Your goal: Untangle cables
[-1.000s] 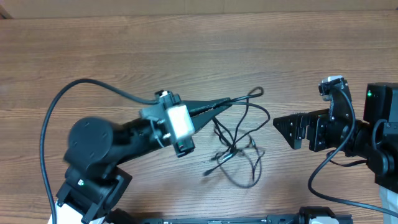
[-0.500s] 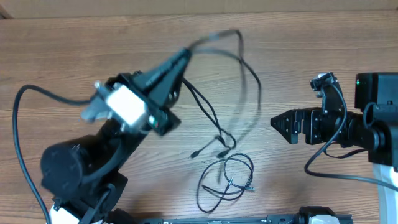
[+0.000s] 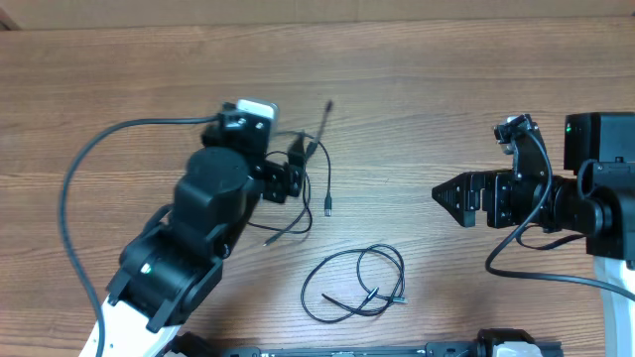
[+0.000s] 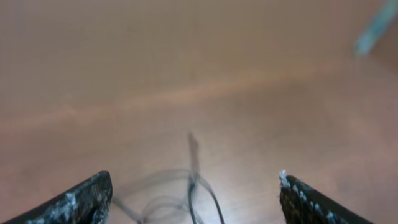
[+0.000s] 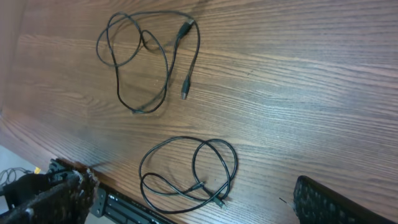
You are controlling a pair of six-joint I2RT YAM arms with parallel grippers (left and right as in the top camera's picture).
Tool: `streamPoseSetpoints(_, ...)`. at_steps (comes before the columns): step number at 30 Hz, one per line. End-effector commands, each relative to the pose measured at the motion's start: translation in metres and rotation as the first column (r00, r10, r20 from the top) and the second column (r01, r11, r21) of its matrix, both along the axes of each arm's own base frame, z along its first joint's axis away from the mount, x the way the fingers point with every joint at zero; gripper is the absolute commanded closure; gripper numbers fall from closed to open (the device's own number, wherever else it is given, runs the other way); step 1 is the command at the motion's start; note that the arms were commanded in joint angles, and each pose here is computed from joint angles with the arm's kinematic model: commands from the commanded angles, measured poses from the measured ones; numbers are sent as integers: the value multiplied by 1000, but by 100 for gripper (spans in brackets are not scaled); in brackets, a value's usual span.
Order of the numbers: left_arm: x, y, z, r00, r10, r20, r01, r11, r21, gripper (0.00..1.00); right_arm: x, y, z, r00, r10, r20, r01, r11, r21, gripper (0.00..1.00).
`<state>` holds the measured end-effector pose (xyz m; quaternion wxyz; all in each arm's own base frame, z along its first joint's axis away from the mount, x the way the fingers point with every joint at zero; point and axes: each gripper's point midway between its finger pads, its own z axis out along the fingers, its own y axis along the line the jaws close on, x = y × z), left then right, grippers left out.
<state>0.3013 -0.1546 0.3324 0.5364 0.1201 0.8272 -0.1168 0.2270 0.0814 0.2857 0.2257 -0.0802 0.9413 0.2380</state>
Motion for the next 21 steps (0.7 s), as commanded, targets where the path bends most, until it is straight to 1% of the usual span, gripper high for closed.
streamPoseSetpoints(1, -22, -32, -49, 954, -191, -229, 190, 981, -25, 9, 2, -1, 4, 1000, -15, 16, 15, 1000, -5, 0)
streamPoseSetpoints(4, -49, -41, -101, 846, -280, -453, 313, 950, -3, 4, 15, -24, -1, 974, -225, -12, 224, 973, -60, 0)
streamPoseSetpoints(5, -58, -45, -115, 802, -311, -511, 360, 933, -3, 3, 19, -33, -2, 955, -295, -13, 293, 953, -78, 0)
streamPoseSetpoints(6, -70, -50, -130, 736, -360, -574, 433, 901, -10, 2, 23, -40, -2, 931, -364, -10, 362, 928, -88, 0)
streamPoseSetpoints(7, -77, -53, -138, 697, -389, -602, 475, 880, -18, 1, 25, -43, -1, 921, -388, -7, 386, 918, -88, 0)
streamPoseSetpoints(9, -98, -64, -158, 566, -470, -677, 589, 805, -66, 0, 30, -44, 2, 908, -420, -1, 419, 906, -68, 0)
streamPoseSetpoints(10, -105, -70, -164, 518, -499, -695, 627, 774, -88, 0, 31, -44, 2, 908, -419, 4, 419, 906, -66, 0)
streamPoseSetpoints(11, -115, -78, -170, 457, -548, -701, 685, 719, -116, 0, 31, -44, 3, 908, -420, 6, 419, 906, -67, 0)
streamPoseSetpoints(12, -120, -83, -173, 420, -579, -698, 724, 678, -127, 0, 32, -44, 3, 907, -421, 8, 420, 905, -70, 0)
streamPoseSetpoints(13, -131, -92, -181, 356, -628, -692, 797, 591, -126, 0, 32, -45, 2, 907, -421, 11, 421, 904, -75, 0)
streamPoseSetpoints(14, -136, -95, -186, 322, -642, -695, 831, 543, -116, 0, 32, -47, 2, 905, -426, 13, 425, 901, -82, 0)
streamPoseSetpoints(15, -140, -97, -189, 298, -653, -696, 854, 509, -111, 0, 31, -48, 2, 903, -429, 15, 429, 899, -88, 0)
streamPoseSetpoints(18, -167, -103, -202, 154, -686, -711, 935, 335, -120, 1, 30, -56, -1, 892, -452, 25, 451, 883, -129, 0)
streamPoseSetpoints(20, -184, -102, -206, 57, -700, -712, 963, 227, -146, 0, 30, -58, -1, 890, -456, 27, 455, 880, -135, 0)
streamPoseSetpoints(21, -192, -101, -208, 18, -702, -712, 970, 184, -157, 0, 30, -58, -1, 890, -456, 28, 455, 880, -134, 0)
